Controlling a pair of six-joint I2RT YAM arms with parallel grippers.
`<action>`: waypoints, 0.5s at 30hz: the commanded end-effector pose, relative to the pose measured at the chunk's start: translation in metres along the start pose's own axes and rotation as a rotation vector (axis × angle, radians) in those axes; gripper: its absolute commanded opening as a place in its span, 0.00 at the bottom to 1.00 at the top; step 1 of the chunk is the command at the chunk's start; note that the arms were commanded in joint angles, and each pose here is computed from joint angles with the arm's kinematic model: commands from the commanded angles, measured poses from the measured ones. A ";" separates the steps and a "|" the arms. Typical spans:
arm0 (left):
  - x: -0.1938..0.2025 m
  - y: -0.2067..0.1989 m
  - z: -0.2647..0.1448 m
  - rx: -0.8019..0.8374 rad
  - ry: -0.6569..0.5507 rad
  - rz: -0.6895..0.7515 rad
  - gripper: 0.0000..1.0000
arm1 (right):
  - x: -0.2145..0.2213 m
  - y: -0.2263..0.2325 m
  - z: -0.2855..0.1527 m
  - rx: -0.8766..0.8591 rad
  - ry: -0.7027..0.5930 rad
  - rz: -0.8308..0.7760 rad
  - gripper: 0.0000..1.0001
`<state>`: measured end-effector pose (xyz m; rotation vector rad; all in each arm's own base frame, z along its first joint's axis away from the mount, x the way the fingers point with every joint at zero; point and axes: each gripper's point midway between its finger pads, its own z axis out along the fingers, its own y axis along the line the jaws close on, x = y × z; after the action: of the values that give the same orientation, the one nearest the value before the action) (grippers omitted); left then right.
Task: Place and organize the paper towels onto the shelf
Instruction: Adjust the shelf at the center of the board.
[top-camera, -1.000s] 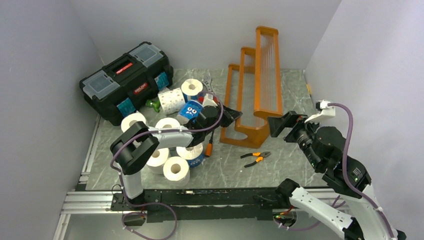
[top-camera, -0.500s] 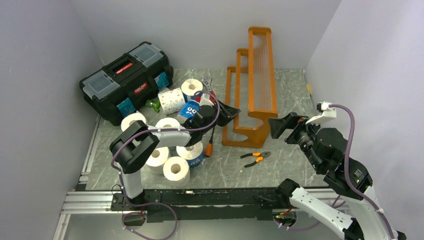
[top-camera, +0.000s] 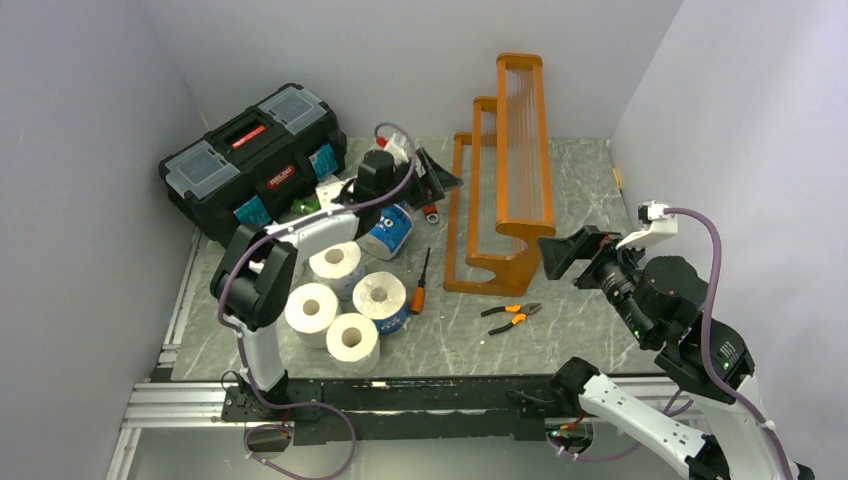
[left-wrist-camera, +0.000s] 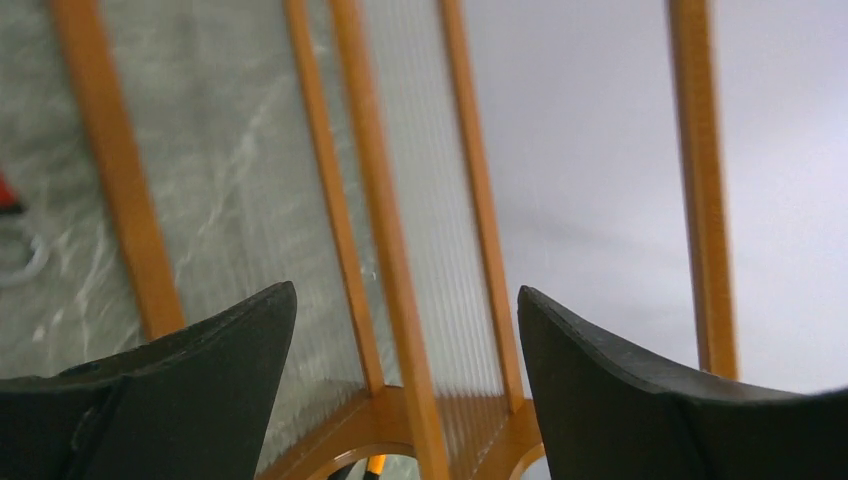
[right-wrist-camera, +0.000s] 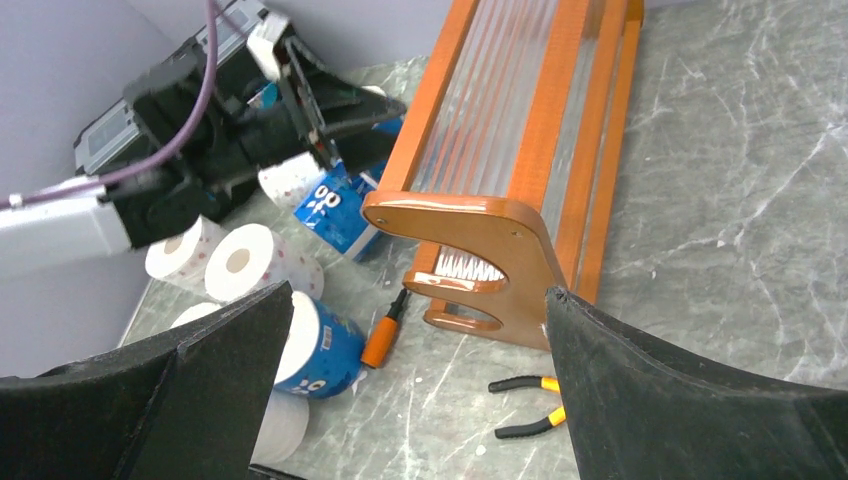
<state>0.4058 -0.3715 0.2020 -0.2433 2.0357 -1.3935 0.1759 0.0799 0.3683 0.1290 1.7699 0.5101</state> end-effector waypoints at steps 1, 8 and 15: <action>0.014 -0.025 0.009 0.151 0.237 0.216 0.85 | -0.005 0.011 -0.001 -0.054 0.003 -0.031 0.99; 0.009 -0.018 0.033 0.148 0.353 0.311 0.84 | 0.002 0.012 0.007 -0.048 0.030 -0.057 1.00; -0.012 0.006 0.041 0.087 0.335 0.311 0.86 | 0.001 0.017 0.009 -0.063 0.034 -0.056 1.00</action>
<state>0.4281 -0.4015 0.1844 0.2894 2.1831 -1.4023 0.1808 0.0925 0.3602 0.0505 1.8150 0.4976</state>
